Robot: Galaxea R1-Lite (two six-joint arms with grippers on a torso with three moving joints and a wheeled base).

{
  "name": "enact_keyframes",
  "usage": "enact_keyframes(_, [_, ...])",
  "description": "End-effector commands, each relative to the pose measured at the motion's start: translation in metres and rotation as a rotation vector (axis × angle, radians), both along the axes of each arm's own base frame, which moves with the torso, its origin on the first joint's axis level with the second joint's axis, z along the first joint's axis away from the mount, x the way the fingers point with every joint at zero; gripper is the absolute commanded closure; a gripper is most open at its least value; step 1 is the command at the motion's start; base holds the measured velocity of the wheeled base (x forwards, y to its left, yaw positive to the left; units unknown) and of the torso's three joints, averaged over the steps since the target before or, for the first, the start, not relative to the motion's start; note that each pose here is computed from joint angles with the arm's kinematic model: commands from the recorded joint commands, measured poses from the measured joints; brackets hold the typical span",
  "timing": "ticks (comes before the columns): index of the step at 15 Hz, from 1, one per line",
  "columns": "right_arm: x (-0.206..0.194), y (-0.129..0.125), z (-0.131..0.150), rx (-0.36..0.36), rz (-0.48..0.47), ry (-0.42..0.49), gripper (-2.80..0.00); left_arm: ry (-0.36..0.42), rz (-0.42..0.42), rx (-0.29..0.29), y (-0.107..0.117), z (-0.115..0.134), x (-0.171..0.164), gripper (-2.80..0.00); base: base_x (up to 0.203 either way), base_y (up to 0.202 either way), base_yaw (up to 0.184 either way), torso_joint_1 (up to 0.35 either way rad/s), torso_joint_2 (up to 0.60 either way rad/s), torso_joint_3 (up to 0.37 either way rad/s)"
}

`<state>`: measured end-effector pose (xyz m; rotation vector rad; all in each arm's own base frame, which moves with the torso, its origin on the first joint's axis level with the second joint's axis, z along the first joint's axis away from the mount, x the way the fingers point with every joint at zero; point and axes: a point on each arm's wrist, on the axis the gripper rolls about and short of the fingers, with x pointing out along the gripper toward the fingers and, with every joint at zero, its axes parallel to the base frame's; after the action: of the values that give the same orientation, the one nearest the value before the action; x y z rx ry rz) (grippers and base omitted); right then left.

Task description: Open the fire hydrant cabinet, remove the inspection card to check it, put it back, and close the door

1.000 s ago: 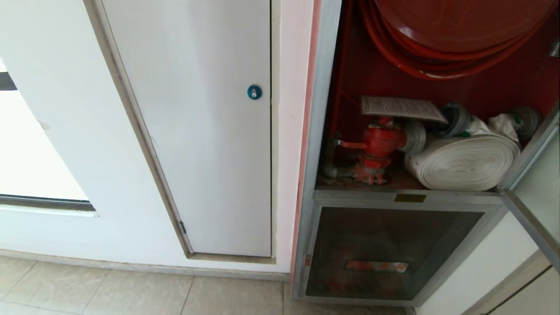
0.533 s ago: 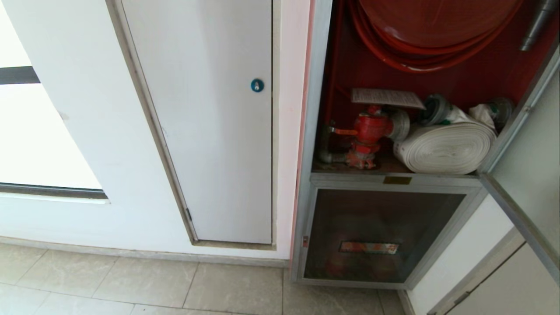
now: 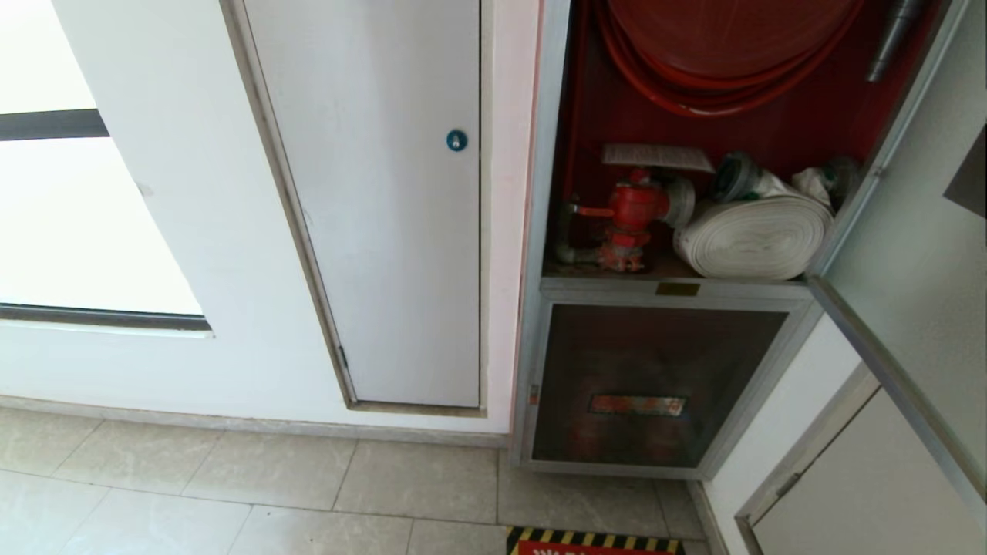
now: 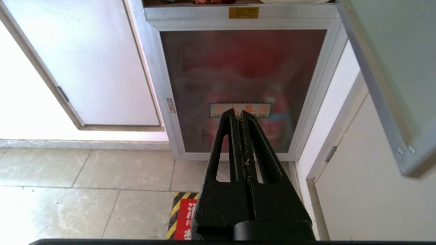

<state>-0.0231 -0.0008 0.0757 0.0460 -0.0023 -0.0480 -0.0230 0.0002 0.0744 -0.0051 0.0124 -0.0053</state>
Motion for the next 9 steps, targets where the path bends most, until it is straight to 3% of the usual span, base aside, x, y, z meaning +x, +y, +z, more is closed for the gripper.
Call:
enact_keyframes(1, [0.0, 0.0, 0.0, 0.0, -0.001, 0.0, 0.0, 0.001, -0.001, 0.001, 0.0, 0.0, 0.0001, 0.0, -0.093, 0.0, 0.001, -0.001, 0.0, 0.002])
enact_keyframes(9, [-0.0001, 0.0, -0.0001, 0.0, -0.001, -0.002, 0.0, 0.001, 0.001, 0.001, 0.0, 0.0, 0.0001, 0.0, 0.0, 0.0, 0.0, 0.004, 0.0, -0.001])
